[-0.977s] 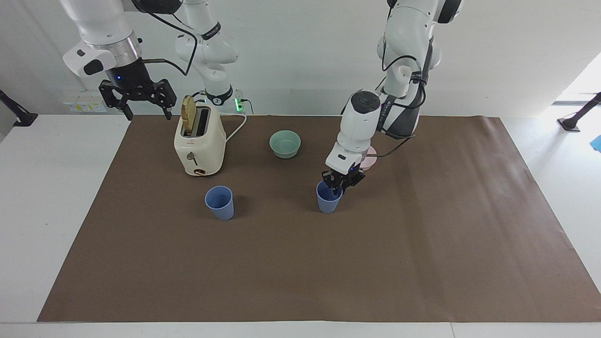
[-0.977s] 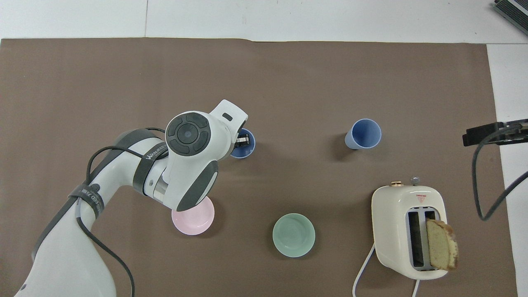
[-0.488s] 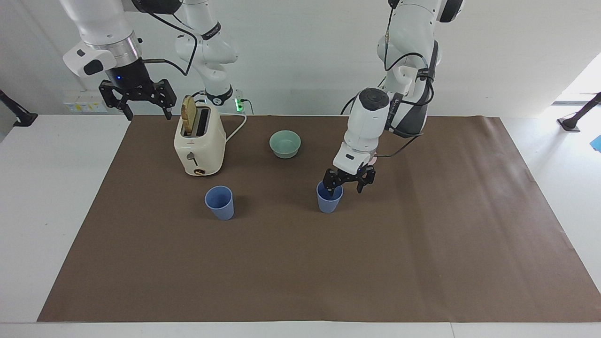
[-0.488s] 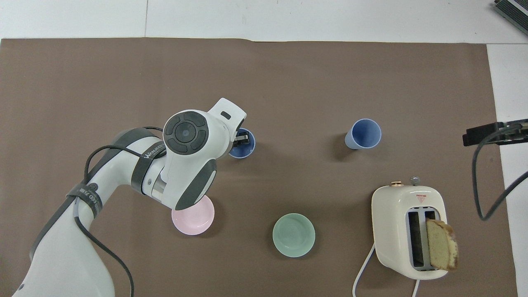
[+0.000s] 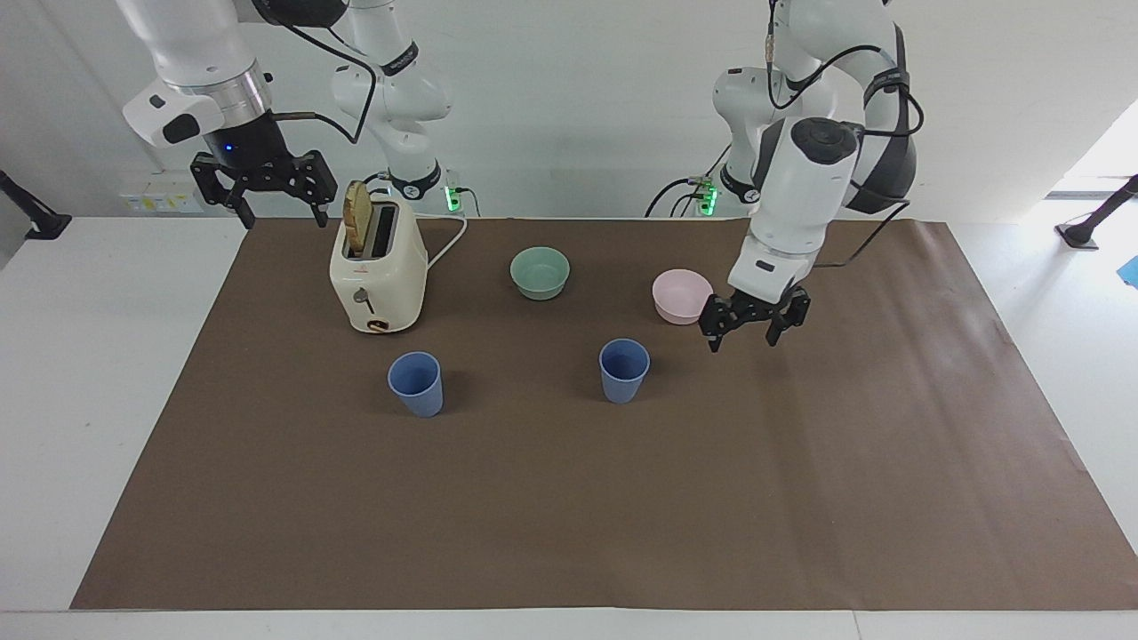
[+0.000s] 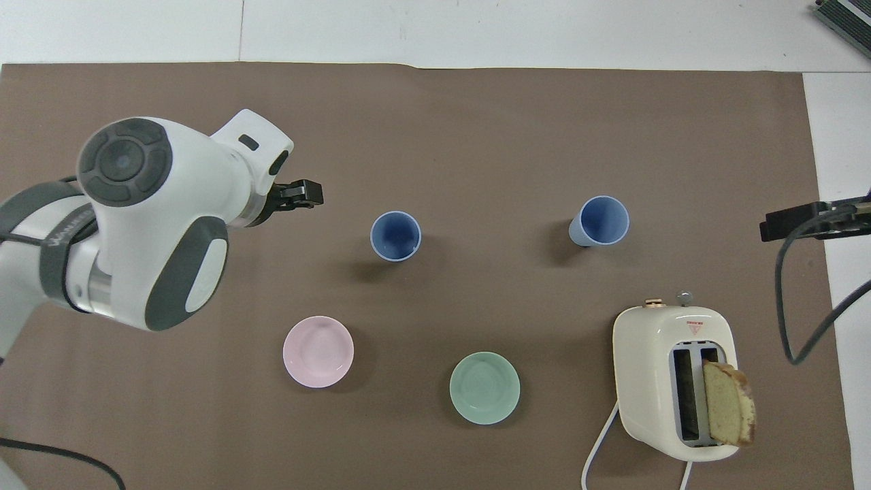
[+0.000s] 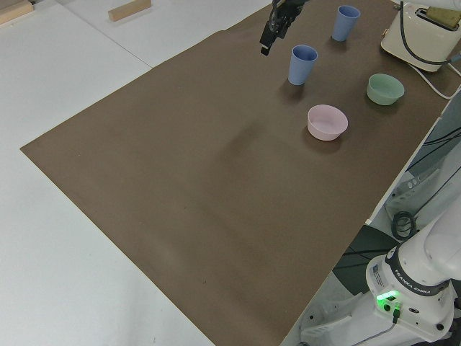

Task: Stack blue cups with both arms
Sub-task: 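Withdraw the left gripper while the right gripper reaches the other blue cup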

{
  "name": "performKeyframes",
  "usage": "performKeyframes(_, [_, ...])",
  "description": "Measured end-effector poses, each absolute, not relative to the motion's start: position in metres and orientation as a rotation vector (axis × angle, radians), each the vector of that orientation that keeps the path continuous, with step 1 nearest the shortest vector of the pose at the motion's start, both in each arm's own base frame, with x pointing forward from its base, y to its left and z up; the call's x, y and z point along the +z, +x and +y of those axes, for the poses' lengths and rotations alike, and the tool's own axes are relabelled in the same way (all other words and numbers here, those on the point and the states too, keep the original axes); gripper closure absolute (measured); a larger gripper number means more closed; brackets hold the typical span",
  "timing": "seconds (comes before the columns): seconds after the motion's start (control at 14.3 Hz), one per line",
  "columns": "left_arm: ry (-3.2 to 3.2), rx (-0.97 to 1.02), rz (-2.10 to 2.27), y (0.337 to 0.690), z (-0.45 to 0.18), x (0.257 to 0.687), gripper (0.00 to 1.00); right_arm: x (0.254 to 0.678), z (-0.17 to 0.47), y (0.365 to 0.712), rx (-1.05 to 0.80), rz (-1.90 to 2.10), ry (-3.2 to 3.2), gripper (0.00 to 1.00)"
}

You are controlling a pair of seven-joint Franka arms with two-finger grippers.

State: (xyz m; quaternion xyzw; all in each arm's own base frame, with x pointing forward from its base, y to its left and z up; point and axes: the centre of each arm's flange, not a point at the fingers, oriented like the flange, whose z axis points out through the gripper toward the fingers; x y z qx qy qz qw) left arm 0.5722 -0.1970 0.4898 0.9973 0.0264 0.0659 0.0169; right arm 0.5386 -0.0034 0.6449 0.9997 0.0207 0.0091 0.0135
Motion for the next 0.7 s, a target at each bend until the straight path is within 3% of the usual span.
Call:
performKeyframes(0.21, [3.127, 0.158, -0.017, 0.571, -0.16, 0.502, 0.0, 0.617, 0.0, 0.548, 0.052, 0.077, 3.114, 0.0])
performKeyframes(0.7, [3.132, 0.089, -0.194, 0.561, -0.075, 0.537, 0.0, 0.505, 0.019, 0.592, 0.032, 0.141, 3.126, 0.0])
